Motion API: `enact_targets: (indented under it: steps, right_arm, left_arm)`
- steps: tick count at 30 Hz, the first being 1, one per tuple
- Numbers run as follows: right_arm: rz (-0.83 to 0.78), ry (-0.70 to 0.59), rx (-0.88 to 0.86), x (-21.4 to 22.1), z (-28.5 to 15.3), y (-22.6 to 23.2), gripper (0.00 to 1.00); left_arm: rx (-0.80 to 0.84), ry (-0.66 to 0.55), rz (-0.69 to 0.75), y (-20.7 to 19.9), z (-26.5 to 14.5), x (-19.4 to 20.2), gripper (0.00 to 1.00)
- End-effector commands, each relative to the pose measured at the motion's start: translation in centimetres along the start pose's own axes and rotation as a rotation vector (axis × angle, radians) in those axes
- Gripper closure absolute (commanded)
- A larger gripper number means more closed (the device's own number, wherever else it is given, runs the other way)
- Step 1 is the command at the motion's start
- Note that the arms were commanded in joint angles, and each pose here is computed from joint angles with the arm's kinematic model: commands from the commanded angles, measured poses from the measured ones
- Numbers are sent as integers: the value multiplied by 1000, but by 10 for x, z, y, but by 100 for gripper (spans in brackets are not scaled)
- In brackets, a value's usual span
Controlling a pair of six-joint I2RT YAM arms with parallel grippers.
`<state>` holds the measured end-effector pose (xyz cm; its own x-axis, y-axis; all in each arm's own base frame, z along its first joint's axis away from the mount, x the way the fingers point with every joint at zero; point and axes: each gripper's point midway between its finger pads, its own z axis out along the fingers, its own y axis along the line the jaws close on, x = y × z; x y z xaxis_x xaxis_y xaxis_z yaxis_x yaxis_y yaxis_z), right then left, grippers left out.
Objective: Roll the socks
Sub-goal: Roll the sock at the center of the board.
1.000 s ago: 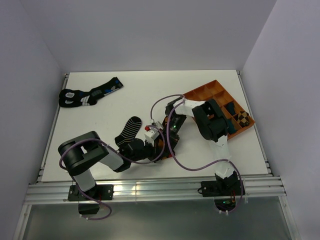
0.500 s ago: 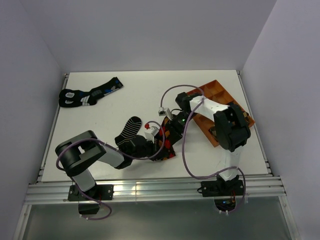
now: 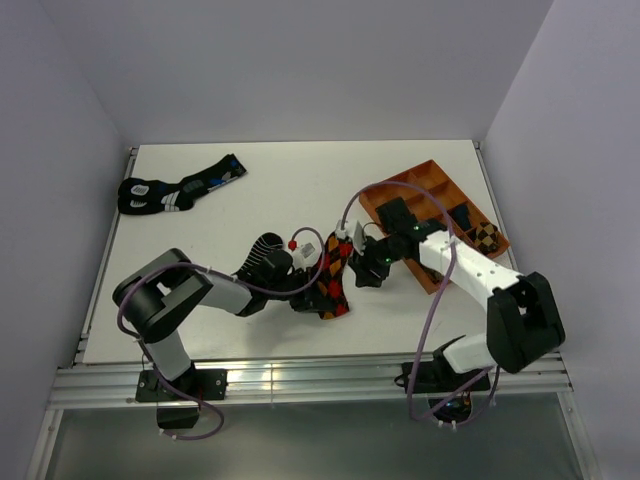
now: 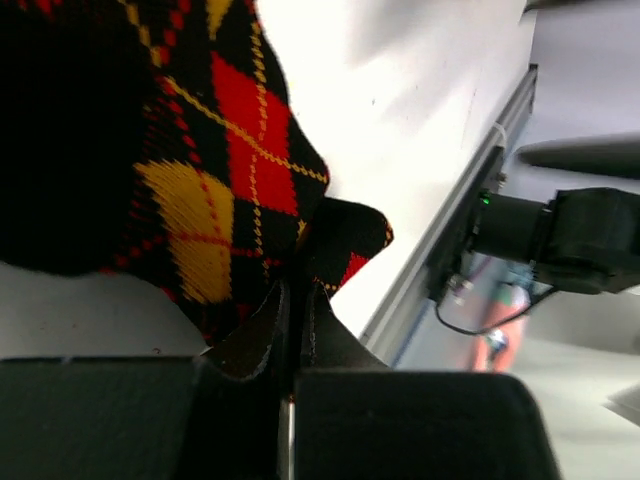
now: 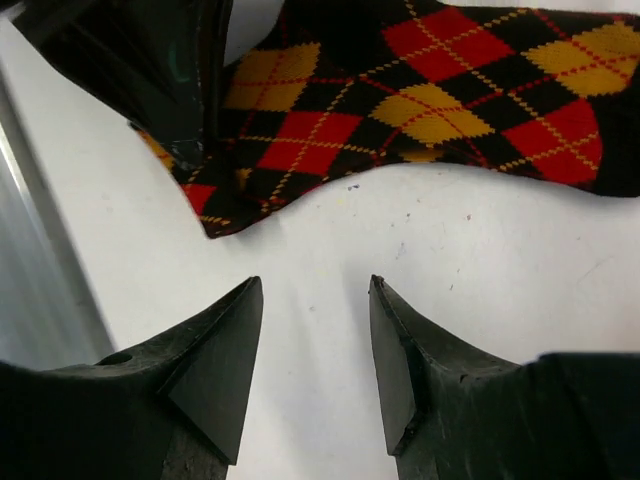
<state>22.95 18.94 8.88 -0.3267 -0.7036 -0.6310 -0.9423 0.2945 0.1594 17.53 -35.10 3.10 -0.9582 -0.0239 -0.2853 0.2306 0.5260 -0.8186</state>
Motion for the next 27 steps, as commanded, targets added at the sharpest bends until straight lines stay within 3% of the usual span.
enact_targets:
  steps: [1, 9, 16, 27]
  right_arm:
    - [-189, -23, 127, -7, 8, -4, 46]
    - [-516, -91, 185, -7, 30, 36, 43]
    - [-603, -125, 134, -11, 36, 61, 43]
    - [-686, -45, 54, 8, 60, 88, 43]
  left_arm:
    - [-69, 199, -165, 19, -6, 38, 100]
    - [-95, 292, -253, 21, -10, 38, 100]
    - [-114, 309, -280, 24, -8, 31, 100]
    - [-116, 320, -274, 27, -3, 26, 100]
